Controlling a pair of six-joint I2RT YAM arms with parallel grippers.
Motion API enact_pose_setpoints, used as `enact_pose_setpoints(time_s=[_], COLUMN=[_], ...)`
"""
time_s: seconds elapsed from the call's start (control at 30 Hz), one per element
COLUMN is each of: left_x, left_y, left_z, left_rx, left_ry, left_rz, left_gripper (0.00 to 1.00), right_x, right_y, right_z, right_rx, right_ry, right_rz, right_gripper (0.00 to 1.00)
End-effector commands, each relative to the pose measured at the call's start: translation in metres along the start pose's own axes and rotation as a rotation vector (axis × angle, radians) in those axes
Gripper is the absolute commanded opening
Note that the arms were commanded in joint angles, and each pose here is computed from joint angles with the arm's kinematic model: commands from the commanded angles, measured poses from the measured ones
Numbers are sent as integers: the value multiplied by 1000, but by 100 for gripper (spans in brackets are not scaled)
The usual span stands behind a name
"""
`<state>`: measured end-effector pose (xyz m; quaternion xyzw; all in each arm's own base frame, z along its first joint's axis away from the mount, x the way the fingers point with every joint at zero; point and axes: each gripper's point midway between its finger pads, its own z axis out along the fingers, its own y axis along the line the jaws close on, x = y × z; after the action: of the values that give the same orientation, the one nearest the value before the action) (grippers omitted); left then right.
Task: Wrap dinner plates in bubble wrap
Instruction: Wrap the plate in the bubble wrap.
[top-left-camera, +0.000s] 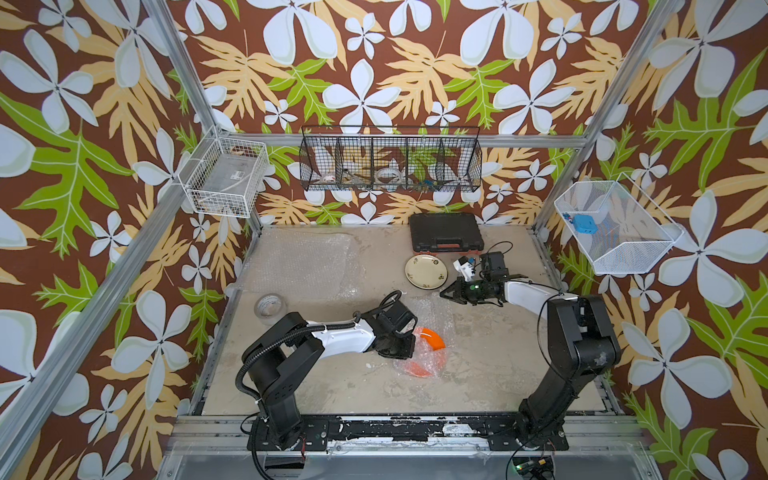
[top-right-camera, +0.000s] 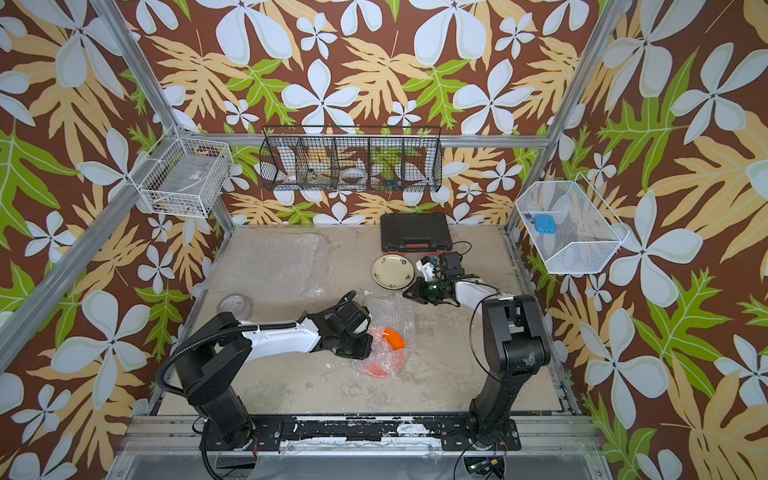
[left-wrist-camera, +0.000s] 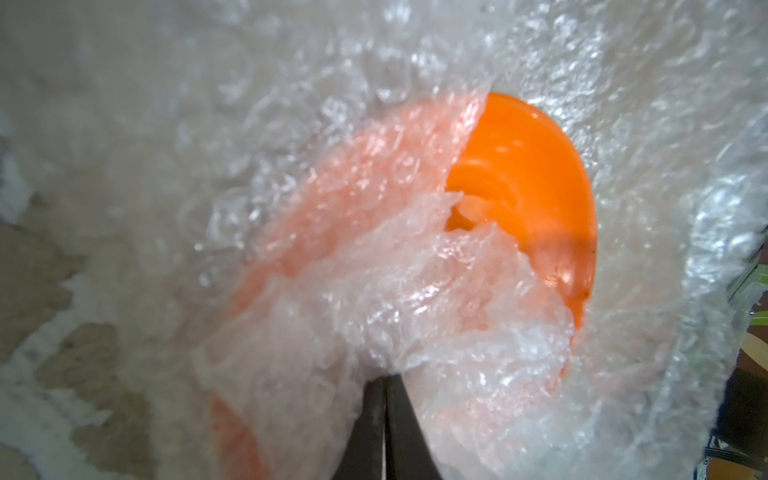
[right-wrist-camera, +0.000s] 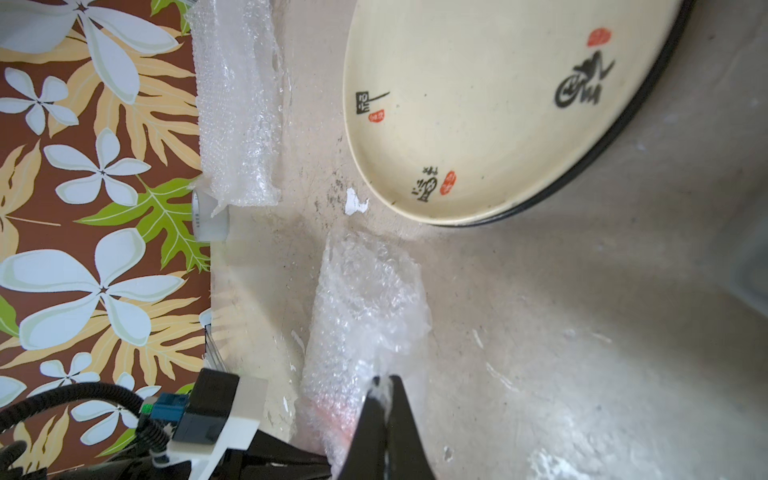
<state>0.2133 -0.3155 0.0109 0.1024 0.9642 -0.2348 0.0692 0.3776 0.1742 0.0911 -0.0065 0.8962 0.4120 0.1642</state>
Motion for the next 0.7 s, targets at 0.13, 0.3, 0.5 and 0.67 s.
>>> enact_pose_setpoints(time_s=[0.13,0.3,0.5,0.67], left_x=[29,29,28,30], left_y=[54,54,56,58], left_z=[7,9,10,10], left_rx=[-218,-213,-217,-218], left_ry=[79,78,74,73], left_rz=[-40,-43,-59,-75], left_gripper=[8,8,8,7], right_x=[40,89,159,206], right_y=[42,75,97,95], right_z=[-16,-23,-21,-6], right_rx=[-47,-88,-128,-160], right_ry=[23,61,130,206], right_rz=[-10,-21,3,41], right_gripper=[0,0,0,0])
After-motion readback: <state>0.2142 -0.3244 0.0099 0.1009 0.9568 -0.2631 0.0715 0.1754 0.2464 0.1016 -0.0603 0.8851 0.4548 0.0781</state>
